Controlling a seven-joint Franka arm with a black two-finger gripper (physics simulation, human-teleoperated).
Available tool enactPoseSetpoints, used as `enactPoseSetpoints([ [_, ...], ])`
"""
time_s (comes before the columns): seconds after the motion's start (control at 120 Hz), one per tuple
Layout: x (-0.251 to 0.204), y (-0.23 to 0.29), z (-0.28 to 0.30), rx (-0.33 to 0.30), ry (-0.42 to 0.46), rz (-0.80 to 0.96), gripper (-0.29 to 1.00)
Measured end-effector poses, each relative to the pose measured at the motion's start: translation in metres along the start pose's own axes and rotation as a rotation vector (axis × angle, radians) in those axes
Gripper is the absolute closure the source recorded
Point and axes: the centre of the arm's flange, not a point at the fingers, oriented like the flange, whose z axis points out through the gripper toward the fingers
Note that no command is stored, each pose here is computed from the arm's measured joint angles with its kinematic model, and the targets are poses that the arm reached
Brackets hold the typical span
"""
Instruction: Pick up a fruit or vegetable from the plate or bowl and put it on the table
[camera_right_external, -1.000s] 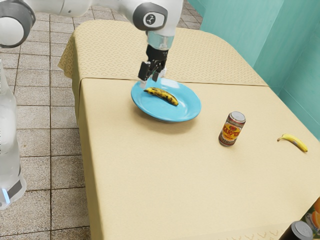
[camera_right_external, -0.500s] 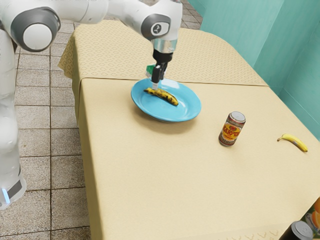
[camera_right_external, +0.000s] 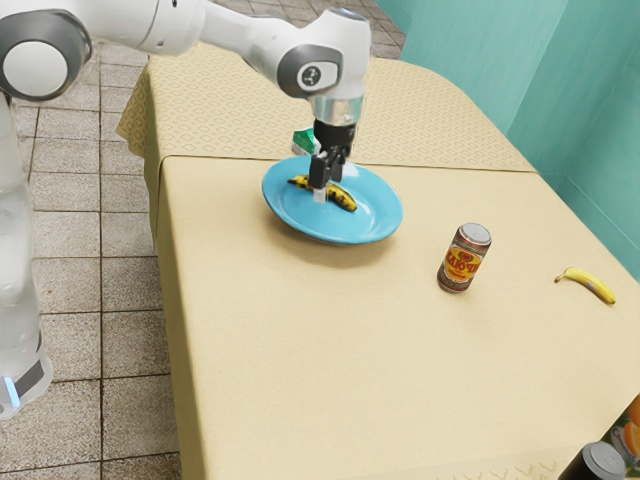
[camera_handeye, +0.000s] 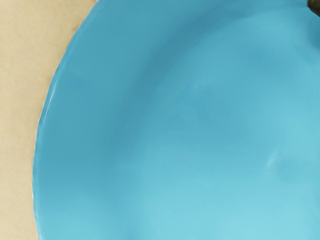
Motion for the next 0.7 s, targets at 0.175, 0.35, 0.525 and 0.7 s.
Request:
enactPoseSetpoints([
  [0.175, 0.063, 0.013, -0.01, -0.024, -0.012, -0.092, 0.0],
  [0.35, 0.059, 0.028, 0.021, -0.014, 0.014, -0.088, 0.0],
  [0.525, 0.048, 0.044, 0.027, -0.041, 0.008, -0.076, 0.0],
  [0.7, 0.047, 0.057, 0.028, -0.057, 0.004, -0.075, 0.0],
])
